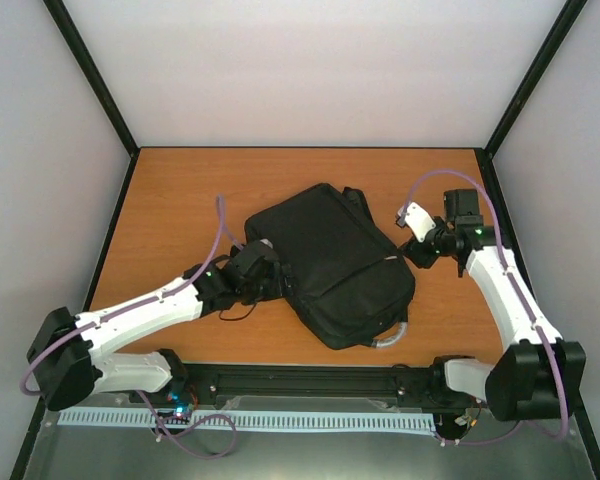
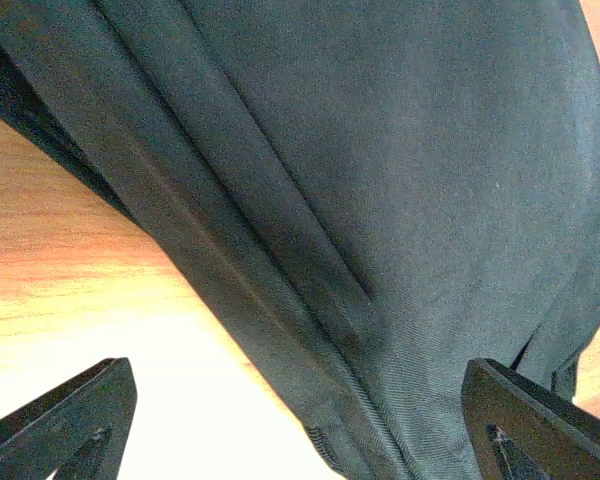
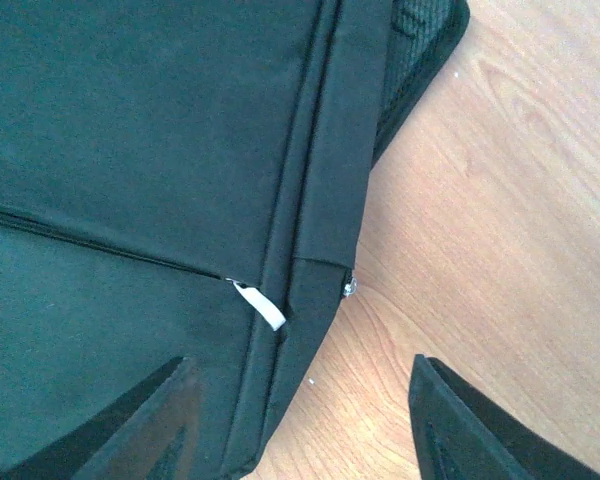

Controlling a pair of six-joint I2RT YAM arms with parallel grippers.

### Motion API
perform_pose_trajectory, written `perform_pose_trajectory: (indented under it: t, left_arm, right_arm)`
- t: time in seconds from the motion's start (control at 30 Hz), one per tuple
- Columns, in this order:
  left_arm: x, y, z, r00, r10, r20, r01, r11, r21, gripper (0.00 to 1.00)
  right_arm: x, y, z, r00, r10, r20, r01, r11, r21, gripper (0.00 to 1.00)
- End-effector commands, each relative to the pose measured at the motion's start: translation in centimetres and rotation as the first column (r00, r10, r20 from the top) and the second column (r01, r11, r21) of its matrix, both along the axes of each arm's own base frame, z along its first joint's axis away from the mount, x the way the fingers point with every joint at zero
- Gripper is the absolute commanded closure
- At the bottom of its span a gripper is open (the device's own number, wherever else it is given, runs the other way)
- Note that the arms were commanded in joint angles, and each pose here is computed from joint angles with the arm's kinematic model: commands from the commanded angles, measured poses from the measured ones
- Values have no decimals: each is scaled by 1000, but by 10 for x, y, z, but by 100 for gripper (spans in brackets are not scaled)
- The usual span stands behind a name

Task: Pack the student bag
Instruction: Zip the student bag at the center of the board, then reset both arms

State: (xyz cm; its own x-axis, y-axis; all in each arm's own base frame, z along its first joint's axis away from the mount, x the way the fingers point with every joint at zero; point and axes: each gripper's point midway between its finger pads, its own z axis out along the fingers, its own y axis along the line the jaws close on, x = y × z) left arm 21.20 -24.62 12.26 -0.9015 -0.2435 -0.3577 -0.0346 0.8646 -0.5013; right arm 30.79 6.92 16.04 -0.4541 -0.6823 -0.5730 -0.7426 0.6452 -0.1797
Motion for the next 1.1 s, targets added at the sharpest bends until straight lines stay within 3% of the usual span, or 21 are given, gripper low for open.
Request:
perform_pose_trajectory:
  t: [0.0, 0.1, 0.13, 0.17, 0.2, 0.4, 0.57, 0.7, 0.9, 1.07]
  left_arm:
    - [11, 35, 21, 996, -39, 79, 24, 983, 181, 6]
    - [26, 56, 35, 992, -29, 121, -3, 966, 257, 1]
    - [31, 63, 38, 990, -33, 139, -8, 959, 284, 0]
    - [35, 70, 42, 987, -32, 156, -18, 949, 314, 0]
    - [40, 80, 45, 984, -23, 176, -41, 935, 353, 0]
    - [61, 127, 58, 952, -10, 306, -172, 811, 560, 0]
    - [61, 117, 80, 918, -108, 381, -110, 855, 508, 0]
    - [62, 138, 97, 884, -123, 451, -180, 801, 571, 0]
    - [50, 167, 98, 810, 13, 586, -344, 821, 456, 0]
    - [37, 205, 111, 727, 190, 659, -534, 761, 369, 0]
  right_arm:
    - [-10, 8, 30, 998, -68, 8, 67, 991, 112, 37]
    - [-11, 7, 47, 990, -131, 50, 121, 979, 162, 26]
    - [-14, 8, 52, 988, -140, 64, 127, 975, 181, 17]
    - [-16, 8, 58, 983, -163, 81, 143, 969, 202, 3]
    - [-17, 7, 61, 978, -183, 98, 159, 963, 216, 0]
    - [-29, 3, 68, 944, -292, 152, 234, 920, 315, 0]
    - [-23, -17, 72, 848, -509, 151, 407, 806, 430, 0]
    - [-27, -16, 72, 835, -533, 137, 418, 776, 471, 0]
    - [-29, -19, 78, 815, -550, 184, 405, 767, 498, 0]
    - [-29, -17, 75, 829, -530, 180, 393, 780, 487, 0]
